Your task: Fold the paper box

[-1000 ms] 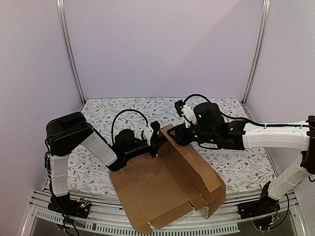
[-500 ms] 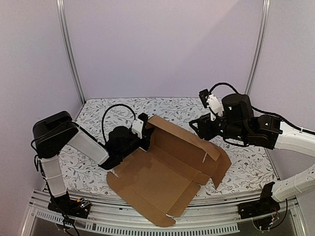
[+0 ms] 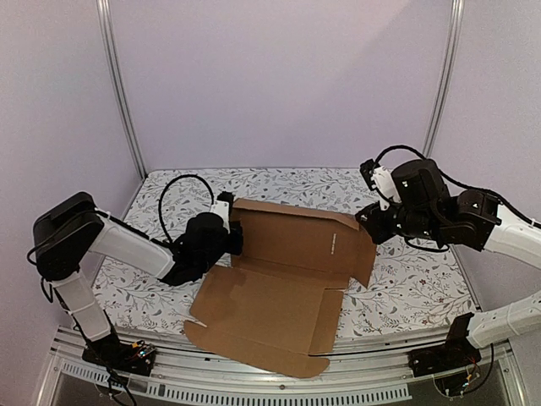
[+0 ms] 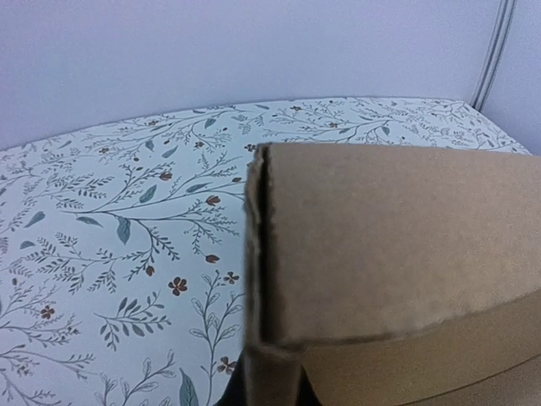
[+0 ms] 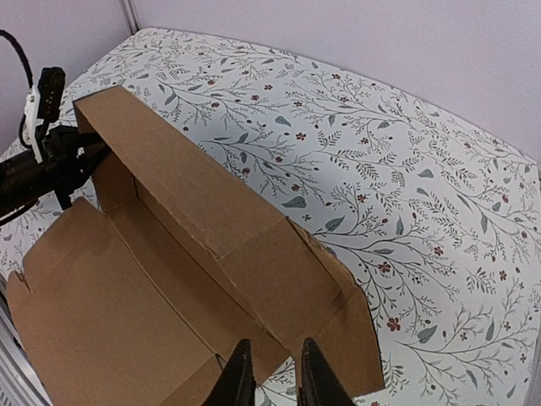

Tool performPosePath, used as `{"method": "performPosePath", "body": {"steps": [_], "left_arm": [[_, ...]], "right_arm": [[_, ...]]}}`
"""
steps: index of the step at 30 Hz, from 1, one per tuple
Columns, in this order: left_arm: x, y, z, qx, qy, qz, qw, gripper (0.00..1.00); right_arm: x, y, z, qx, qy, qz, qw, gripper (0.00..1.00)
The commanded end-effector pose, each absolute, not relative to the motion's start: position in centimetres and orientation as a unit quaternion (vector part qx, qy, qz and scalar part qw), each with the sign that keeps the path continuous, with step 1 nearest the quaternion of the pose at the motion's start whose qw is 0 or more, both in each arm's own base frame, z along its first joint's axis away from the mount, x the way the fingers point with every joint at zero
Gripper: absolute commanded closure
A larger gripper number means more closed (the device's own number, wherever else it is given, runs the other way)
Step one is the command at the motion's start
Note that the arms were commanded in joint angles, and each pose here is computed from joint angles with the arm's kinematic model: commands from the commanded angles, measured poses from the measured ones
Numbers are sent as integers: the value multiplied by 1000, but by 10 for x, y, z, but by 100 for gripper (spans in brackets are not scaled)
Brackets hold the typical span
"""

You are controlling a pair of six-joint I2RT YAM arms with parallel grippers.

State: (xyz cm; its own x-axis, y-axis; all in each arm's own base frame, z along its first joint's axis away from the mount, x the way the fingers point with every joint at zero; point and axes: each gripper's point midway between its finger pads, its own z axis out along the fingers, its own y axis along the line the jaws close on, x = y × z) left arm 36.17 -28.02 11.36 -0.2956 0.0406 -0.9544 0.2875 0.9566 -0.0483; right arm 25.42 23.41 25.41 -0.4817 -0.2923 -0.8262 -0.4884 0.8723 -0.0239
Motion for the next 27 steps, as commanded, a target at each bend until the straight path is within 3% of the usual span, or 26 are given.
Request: {"method": "performPosePath", "body": {"steps": [1,3,27], "left_arm": [[359,-247,107,22,819,-67,569,100],[354,-246,106,19,819,-67,569,100],[338,-248,102,16,822,-50,568,100]], "right_arm": [[263,229,249,-215,869,105,434,91],[269,231,246,-212,872,106,428,100],[335,263,236,-198,871,109,436,100]]}}
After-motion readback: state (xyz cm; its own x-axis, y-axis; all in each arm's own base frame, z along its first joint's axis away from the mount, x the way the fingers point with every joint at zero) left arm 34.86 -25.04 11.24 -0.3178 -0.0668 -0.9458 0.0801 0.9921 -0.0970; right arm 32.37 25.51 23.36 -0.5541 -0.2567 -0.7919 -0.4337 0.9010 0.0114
